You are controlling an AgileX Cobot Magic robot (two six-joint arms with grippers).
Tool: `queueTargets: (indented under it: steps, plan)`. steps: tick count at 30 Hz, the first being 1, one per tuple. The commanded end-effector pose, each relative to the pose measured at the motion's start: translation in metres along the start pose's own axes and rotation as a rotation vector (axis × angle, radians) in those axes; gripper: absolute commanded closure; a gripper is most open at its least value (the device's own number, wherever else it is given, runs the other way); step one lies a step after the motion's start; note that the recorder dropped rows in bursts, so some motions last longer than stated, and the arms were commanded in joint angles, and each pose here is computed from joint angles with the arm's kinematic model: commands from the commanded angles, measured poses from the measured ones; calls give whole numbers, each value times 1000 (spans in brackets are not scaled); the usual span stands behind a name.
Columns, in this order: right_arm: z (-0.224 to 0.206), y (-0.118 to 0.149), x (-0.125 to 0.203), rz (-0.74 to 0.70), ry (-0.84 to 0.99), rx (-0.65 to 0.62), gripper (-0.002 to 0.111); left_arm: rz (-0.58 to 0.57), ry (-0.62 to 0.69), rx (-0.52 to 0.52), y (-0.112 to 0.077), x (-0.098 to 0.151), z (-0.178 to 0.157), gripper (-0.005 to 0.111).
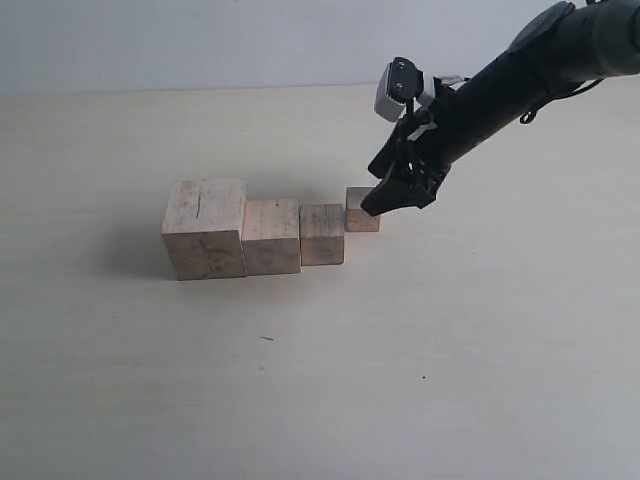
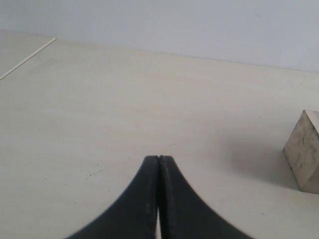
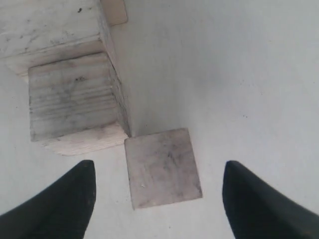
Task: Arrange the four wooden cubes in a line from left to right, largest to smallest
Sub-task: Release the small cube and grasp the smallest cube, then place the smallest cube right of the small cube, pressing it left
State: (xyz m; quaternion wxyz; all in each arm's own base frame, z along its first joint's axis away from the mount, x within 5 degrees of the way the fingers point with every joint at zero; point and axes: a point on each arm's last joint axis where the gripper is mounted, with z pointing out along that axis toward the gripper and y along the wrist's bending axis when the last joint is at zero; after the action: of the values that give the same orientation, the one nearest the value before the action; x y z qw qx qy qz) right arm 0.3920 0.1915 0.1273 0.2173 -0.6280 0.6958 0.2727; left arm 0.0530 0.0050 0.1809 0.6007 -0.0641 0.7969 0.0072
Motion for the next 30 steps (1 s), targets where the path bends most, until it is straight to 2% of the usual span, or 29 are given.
queueTargets:
  steps: [1,11,15,20,22,26,30]
  plan:
    - [7,-1,7,13,-7,-22,41,-15,-15,2,0,0,0,107]
    - [20,-4,17,21,-11,-28,43,-15,-15,2,0,0,0,107]
    - [19,-3,16,19,-13,-43,66,-15,-15,2,0,0,0,107]
    - [0,7,9,-78,69,-87,108,-15,-15,2,0,0,0,107]
    - [-17,10,3,-108,135,-56,108,-15,-15,2,0,0,0,107]
    - [-43,17,-14,-129,143,-20,108,-15,-15,2,0,0,0,107]
    - [-28,19,0,-171,160,-68,108,-15,-15,2,0,0,0,107]
